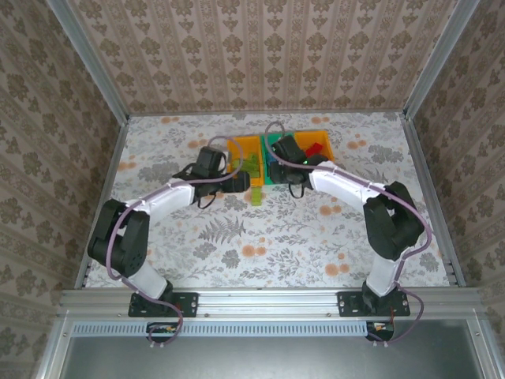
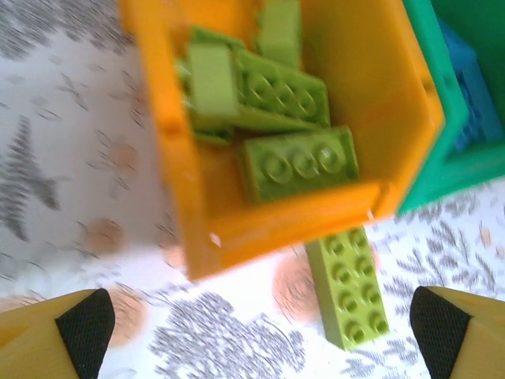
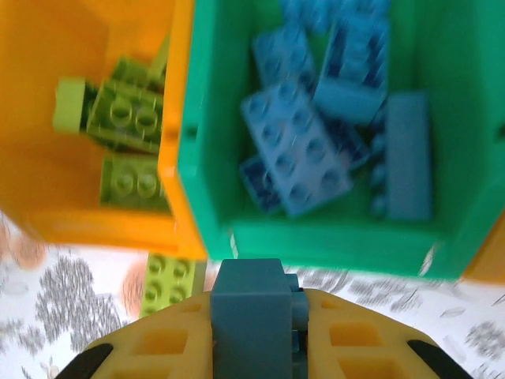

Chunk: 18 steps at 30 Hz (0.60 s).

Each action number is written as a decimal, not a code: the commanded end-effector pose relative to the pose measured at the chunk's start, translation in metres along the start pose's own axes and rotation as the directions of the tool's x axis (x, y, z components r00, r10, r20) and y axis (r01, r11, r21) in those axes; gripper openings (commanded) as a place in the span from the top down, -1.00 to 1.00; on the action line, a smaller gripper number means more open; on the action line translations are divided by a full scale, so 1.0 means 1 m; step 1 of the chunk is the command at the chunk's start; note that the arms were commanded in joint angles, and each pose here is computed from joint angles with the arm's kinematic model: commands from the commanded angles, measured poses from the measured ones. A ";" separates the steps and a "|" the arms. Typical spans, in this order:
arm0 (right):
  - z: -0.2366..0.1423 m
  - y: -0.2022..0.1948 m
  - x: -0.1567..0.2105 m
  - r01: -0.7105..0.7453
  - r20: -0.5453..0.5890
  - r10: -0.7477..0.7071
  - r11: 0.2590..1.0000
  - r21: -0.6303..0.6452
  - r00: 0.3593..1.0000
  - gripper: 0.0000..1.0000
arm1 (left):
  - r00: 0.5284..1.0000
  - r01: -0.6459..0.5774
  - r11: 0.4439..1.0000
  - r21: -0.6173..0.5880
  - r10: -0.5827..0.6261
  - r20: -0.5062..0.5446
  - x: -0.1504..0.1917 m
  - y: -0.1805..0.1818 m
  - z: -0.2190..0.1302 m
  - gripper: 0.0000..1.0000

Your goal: Sort the legos into containers by color

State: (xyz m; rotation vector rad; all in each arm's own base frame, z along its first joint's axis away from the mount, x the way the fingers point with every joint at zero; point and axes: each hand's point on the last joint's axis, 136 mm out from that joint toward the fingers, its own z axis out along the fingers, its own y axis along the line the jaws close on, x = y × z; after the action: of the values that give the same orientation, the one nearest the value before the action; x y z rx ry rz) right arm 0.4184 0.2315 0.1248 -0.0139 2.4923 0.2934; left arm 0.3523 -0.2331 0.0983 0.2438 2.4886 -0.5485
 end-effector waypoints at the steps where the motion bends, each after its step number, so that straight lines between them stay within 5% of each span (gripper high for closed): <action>1: 0.008 -0.015 -0.023 0.001 -0.002 -0.001 0.999 0.048 1.000 0.65 | 0.996 -0.079 0.996 -0.039 0.078 -0.036 0.018 -0.010 -0.008 -1.00; 9: 0.043 -0.031 -0.048 -0.030 -0.020 0.032 0.995 0.096 0.999 0.47 | 0.986 -0.106 0.993 -0.053 0.098 -0.135 0.044 -0.031 0.016 -1.00; 18: 0.024 -0.038 -0.048 -0.040 0.008 0.040 0.994 0.100 0.999 -0.44 | 0.969 -0.138 0.988 -0.073 0.119 -0.216 0.051 -0.040 0.053 -0.92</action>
State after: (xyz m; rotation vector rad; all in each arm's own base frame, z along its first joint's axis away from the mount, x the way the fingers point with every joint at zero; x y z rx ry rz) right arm 0.4819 0.2057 0.1063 0.0745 2.5350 0.2021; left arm 0.3221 -0.2852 0.0421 0.4509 2.6573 -0.4010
